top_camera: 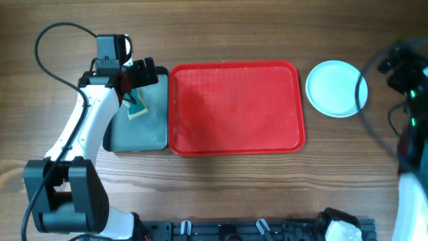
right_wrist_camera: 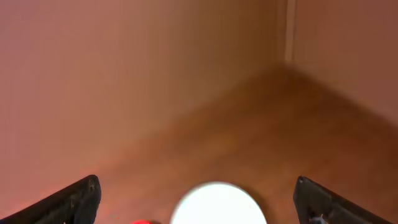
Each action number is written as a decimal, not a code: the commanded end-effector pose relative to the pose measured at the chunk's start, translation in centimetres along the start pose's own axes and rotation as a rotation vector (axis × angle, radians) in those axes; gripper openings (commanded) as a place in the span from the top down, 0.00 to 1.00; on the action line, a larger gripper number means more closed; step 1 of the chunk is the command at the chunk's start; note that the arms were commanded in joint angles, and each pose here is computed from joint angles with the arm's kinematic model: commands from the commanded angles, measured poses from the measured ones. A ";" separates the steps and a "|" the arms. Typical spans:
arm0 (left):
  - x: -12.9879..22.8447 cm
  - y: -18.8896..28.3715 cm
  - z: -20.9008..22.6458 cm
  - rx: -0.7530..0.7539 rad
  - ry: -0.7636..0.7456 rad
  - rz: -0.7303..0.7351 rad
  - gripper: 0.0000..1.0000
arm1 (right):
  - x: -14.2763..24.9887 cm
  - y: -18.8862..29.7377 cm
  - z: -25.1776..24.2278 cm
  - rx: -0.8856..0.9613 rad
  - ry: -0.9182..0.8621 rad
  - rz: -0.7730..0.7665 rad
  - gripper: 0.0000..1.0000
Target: Clean dirty plates on tray and stack at the side
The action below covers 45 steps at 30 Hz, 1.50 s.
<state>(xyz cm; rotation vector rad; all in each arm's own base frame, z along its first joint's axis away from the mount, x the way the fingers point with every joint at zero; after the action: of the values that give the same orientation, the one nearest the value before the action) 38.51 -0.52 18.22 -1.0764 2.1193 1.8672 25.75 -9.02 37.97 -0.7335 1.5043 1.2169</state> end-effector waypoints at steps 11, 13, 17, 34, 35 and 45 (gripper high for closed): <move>-0.5 0.5 -0.2 0.018 0.000 -0.015 0.00 | 4.3 13.8 3.4 -0.209 0.206 -0.542 0.00; -0.5 0.5 -0.2 0.018 0.000 -0.015 0.00 | 7.2 13.6 3.4 -0.231 0.195 -0.666 0.00; -0.5 0.5 -0.2 0.018 0.000 -0.015 0.00 | 13.0 11.0 3.8 -0.280 0.184 -0.802 0.00; -0.5 0.5 -0.2 0.018 0.000 -0.015 0.00 | 23.2 4.4 4.9 -0.348 0.307 -0.364 0.00; -0.5 0.5 -0.2 0.018 0.000 -0.015 0.00 | 23.2 4.4 4.9 -0.348 0.307 -0.364 0.00; -0.5 0.5 -0.2 0.018 0.000 -0.015 0.00 | 23.2 4.4 4.9 -0.348 0.308 -0.363 0.00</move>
<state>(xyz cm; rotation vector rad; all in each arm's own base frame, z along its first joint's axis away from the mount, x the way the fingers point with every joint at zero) 38.49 -0.58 18.23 -1.0723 2.1266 1.8611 16.71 -0.14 17.42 -1.3847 1.3437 1.1343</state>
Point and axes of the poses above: each gripper's point midway between its finger pads, its own y axis back along the fingers, its own z axis along the line the jaws close on, x = y × z, the point moved 8 cm from there along y, back along the fingers, and after that the axes turned 14 degrees about y, right-handed, at the moved point
